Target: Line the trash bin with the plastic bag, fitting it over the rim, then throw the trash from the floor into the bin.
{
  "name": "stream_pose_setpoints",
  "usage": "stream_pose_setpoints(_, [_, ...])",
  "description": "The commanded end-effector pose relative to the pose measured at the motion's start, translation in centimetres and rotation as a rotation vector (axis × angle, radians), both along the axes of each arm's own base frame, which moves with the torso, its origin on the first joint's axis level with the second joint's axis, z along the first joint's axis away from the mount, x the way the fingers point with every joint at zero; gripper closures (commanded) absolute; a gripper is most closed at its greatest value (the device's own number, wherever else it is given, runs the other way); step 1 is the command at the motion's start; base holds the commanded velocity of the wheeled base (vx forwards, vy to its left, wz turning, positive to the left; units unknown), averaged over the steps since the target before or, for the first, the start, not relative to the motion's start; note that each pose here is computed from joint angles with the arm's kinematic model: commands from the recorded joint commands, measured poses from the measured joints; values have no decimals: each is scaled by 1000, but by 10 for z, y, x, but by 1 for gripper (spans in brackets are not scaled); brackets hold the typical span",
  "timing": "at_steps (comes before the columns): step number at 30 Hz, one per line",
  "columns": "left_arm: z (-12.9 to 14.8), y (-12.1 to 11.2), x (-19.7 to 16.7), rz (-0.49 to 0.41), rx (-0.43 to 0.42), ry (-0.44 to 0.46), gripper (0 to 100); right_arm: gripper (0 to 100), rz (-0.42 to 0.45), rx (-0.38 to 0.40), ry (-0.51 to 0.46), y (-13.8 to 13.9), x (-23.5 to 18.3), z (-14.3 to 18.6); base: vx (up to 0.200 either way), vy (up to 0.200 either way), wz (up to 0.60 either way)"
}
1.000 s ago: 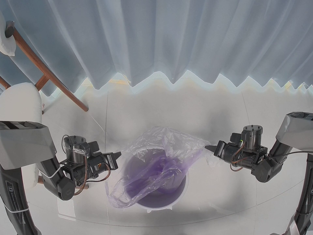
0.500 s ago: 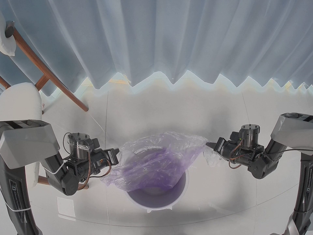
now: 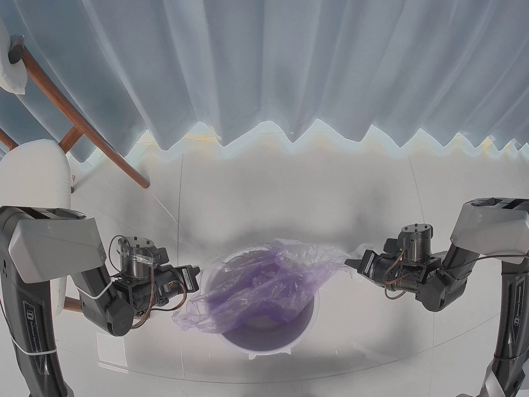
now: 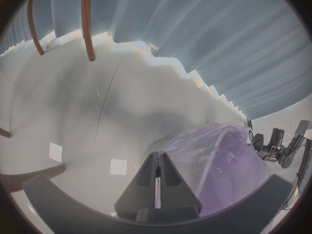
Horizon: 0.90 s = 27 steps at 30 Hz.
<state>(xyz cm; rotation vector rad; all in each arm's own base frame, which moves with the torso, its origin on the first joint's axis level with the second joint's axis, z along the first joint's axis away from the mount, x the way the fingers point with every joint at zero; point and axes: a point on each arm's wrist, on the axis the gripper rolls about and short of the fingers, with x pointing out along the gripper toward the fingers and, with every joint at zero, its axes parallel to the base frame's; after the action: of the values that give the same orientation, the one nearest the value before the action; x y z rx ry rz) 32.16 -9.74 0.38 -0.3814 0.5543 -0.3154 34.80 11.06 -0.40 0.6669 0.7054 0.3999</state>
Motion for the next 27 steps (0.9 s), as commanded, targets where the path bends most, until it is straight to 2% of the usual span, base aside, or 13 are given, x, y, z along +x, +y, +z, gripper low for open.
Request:
stream_pose_setpoints(1, [-7,-1,-5,-6,8,28,100,100,11,-14,27,0,-5,-7,0,0,0])
stream_pose_setpoints(9, [-13,1,-11,-12,17,54,100,100,64,-25,55,8,-18,-13,0,0,0])
stream_pose_setpoints(16, [-20,-2,-9,-17,5,8,100,100,69,-26,55,10,-18,-15,0,0,0])
stream_pose_setpoints(17, [-21,-3,-9,-15,4,0,0,0,69,-26,55,10,-18,-15,0,0,0])
stream_pose_setpoints(27, [-12,-10,-7,-37,-26,-82,0,0,46,-6,50,7,-18,-8,0,0,0])
